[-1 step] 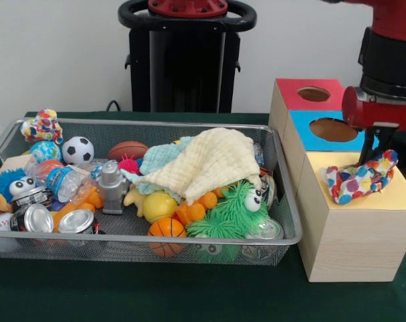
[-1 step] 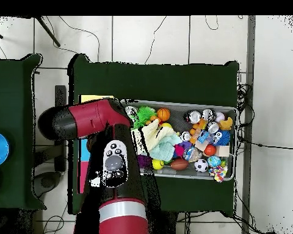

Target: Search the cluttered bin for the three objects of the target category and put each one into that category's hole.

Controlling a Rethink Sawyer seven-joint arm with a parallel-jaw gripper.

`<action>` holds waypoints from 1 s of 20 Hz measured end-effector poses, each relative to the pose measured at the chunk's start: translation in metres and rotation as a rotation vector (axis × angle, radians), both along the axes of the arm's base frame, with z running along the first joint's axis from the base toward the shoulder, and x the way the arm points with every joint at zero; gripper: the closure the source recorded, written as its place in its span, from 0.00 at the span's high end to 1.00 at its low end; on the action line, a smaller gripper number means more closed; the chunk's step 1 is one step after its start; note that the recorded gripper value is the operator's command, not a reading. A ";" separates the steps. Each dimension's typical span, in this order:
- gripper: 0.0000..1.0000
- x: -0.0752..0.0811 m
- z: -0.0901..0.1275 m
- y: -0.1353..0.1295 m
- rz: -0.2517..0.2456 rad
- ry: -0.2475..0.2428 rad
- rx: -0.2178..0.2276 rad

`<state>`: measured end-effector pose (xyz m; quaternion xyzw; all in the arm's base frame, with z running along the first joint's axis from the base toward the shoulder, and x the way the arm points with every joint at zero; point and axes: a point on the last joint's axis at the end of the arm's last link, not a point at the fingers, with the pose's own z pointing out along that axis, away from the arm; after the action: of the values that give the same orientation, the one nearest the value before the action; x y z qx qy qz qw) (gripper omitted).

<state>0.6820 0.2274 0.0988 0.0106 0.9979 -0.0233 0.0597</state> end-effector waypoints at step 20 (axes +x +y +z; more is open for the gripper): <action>0.00 0.003 0.019 0.001 0.001 -0.026 0.003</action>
<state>0.6852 0.2289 0.1182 0.0104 0.9971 -0.0218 0.0725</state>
